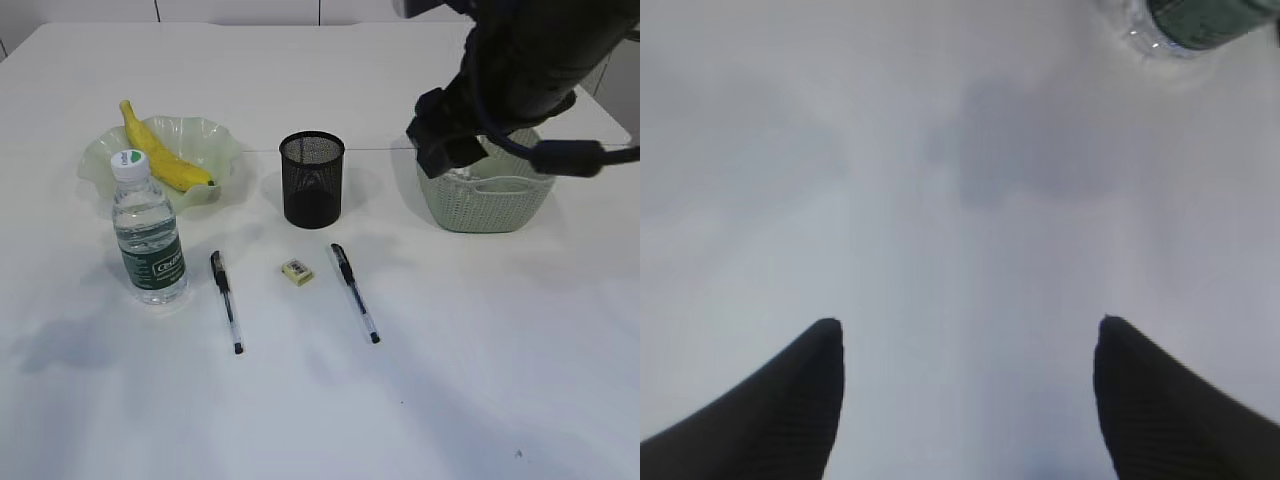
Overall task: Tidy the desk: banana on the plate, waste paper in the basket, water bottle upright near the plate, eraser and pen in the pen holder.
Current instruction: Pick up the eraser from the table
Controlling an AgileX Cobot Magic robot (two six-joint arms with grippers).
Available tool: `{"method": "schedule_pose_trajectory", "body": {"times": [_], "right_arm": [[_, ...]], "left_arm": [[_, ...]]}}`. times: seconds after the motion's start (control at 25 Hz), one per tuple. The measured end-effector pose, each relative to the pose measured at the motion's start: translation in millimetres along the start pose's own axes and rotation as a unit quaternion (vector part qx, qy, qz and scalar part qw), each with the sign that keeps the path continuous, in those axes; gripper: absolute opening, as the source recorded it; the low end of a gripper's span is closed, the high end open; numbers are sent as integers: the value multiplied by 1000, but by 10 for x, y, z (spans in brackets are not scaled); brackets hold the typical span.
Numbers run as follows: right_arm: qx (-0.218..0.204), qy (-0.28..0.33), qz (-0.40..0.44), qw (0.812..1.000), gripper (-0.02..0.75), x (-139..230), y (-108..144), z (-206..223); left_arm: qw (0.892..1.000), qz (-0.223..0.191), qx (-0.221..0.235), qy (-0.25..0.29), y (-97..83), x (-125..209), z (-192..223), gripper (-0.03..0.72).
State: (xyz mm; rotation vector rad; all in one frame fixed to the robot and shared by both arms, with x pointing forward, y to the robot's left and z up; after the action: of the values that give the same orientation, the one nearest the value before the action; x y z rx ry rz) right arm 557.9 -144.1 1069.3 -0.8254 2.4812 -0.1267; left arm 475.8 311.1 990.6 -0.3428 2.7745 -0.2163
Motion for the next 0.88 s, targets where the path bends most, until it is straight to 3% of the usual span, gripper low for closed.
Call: {"method": "schedule_pose_trajectory", "body": {"times": [0.24, 0.48, 0.88], "right_arm": [[-52, 39, 5, 998, 510, -308, 138, 286], [-80, 75, -22, 994, 506, -556, 465, 786], [-92, 150, -39, 984, 503, -466, 739, 1610]], "left_arm": [[1000, 0, 28, -4, -128, -143, -237, 548], [999, -5, 39, 26, -157, -65, -240, 547], [999, -8, 43, 23, -169, -73, -240, 541]]}}
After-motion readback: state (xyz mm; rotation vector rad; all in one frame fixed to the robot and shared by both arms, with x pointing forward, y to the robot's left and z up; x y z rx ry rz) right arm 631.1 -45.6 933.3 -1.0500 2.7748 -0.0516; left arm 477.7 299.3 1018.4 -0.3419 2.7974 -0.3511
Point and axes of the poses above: a point on each arm's last joint axis where the gripper is mounted, z pointing out along that axis toward the gripper, y along the wrist's bending axis when the last joint is at zero, x = y × z, the point moved 4 cm from there along z, pointing out along that axis toward the gripper, and after that the axes turned 6 degrees about -z, right-handed, at the moved point
